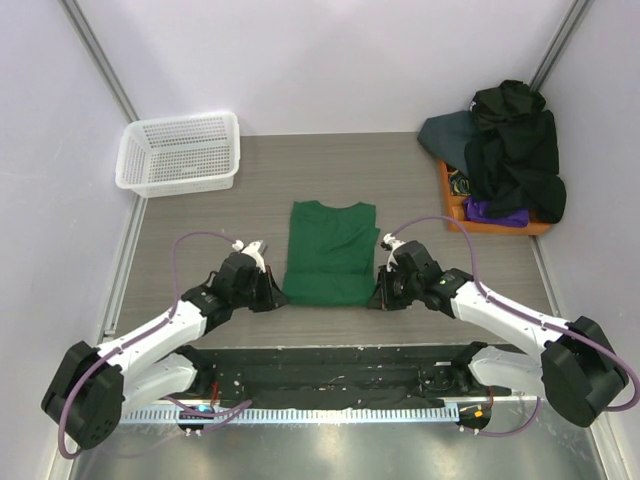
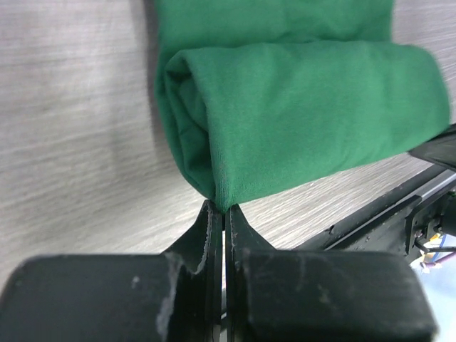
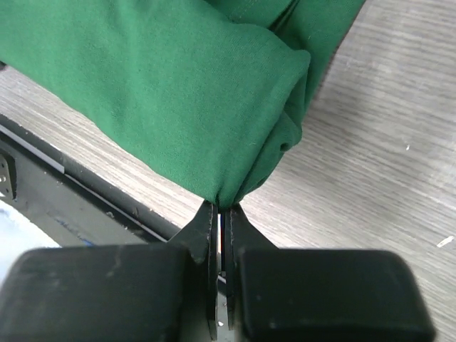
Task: Roll the t-shirts
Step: Roll the T-shirt to the center of the board.
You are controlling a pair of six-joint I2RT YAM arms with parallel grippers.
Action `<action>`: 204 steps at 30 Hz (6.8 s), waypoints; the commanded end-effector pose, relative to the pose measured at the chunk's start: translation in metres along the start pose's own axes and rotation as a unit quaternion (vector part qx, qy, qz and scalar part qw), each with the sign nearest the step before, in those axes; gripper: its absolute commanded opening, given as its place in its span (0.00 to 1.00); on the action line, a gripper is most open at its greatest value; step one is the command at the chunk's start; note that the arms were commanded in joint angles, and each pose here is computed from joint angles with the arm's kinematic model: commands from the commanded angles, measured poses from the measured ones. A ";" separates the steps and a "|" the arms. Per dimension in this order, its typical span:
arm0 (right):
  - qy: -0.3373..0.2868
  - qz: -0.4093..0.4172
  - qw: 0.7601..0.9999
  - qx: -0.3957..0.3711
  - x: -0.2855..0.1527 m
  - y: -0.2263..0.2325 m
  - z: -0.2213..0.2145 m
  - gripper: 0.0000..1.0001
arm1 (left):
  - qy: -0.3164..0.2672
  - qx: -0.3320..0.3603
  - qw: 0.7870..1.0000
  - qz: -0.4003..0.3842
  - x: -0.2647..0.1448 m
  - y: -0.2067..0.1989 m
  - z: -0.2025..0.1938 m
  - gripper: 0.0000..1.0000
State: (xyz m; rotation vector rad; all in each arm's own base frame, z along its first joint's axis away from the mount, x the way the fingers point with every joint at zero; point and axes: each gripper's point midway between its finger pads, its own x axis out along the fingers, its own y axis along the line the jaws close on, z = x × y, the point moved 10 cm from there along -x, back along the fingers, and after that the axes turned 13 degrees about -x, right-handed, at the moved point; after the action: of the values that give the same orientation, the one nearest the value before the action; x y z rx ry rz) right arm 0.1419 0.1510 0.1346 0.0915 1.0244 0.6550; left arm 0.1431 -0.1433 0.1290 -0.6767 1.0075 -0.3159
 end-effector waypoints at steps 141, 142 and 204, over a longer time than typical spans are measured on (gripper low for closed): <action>0.001 0.079 0.988 0.133 -0.005 0.020 0.022 0.05 | 0.052 -0.101 0.993 0.025 -0.003 -0.026 0.061 0.08; 0.001 0.081 0.988 0.132 -0.005 0.019 0.024 0.05 | 0.051 -0.100 0.993 0.025 -0.001 -0.028 0.063 0.08; -0.124 0.271 0.954 0.043 0.027 0.000 0.113 0.01 | -0.001 -0.179 0.984 0.009 0.081 -0.013 0.093 0.11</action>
State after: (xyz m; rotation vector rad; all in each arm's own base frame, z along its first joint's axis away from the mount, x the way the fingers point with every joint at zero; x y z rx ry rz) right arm 0.2331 0.1709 0.1755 0.4357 0.8796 0.9140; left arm 0.2630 -0.1649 0.1078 -0.9888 1.1428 -0.1142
